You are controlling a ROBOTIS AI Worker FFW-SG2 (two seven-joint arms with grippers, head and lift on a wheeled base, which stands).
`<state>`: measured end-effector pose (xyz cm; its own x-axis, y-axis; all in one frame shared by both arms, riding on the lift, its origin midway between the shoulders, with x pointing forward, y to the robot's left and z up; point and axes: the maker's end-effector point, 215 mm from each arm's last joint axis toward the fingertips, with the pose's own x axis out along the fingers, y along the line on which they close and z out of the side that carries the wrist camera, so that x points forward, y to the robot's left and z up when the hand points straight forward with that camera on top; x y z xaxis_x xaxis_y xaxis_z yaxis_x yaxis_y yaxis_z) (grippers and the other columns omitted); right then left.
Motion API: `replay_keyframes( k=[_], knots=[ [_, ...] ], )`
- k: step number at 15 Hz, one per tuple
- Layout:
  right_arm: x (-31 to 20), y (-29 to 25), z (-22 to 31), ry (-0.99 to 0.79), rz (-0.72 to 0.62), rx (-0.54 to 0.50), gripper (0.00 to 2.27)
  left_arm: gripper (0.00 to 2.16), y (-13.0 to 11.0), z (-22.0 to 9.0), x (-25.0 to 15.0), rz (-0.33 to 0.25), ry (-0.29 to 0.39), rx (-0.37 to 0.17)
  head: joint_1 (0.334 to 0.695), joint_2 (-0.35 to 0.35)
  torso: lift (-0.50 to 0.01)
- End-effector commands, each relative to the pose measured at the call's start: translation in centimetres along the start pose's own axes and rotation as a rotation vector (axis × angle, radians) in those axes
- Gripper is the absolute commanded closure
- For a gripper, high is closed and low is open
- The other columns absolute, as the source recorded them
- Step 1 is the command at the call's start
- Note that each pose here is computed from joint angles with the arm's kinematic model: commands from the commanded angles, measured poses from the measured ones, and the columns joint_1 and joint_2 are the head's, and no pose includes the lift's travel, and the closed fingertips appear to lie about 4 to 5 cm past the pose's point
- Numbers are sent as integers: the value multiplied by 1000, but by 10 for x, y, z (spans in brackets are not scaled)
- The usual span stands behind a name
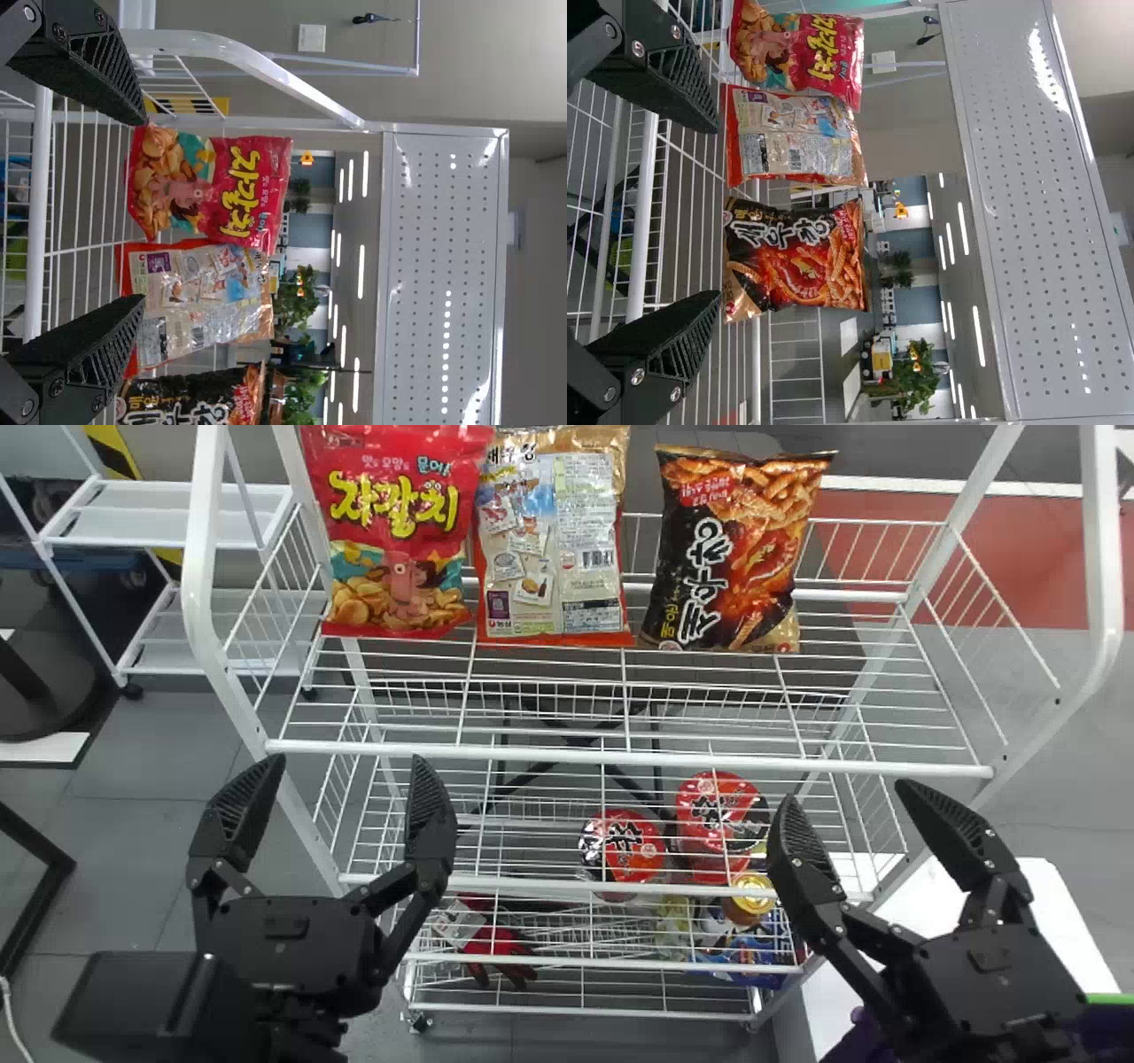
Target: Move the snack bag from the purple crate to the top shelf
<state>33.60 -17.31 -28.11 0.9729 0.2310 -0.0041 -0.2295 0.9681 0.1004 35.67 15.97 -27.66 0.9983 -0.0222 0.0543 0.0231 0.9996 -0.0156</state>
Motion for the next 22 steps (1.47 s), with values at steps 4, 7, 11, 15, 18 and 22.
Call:
replay_keyframes(
  k=[4, 7, 11, 15, 18, 22],
  knots=[
    [2, 2, 0, -1, 4, -2, 181, 110, 0, 0, 0, 1, 0, 0, 695, -20, -117],
    [2, 1, -4, 4, 4, -3, 181, 110, 1, -2, 1, 1, 7, 1, 695, -19, -130],
    [3, 1, -12, 17, 13, -3, 181, 107, 1, -3, 1, 1, 10, 2, 695, -17, -145],
    [3, 1, -11, 11, 12, -5, 181, 110, 0, -4, 1, 1, 12, 3, 695, -16, -161],
    [3, 2, -10, 10, 14, -5, 181, 107, -2, -5, 1, -2, 16, 1, 695, -18, -174],
    [2, 3, -11, 14, 16, -10, 181, 107, -2, -6, 1, -2, 17, 1, 695, -20, -190]
  ],
)
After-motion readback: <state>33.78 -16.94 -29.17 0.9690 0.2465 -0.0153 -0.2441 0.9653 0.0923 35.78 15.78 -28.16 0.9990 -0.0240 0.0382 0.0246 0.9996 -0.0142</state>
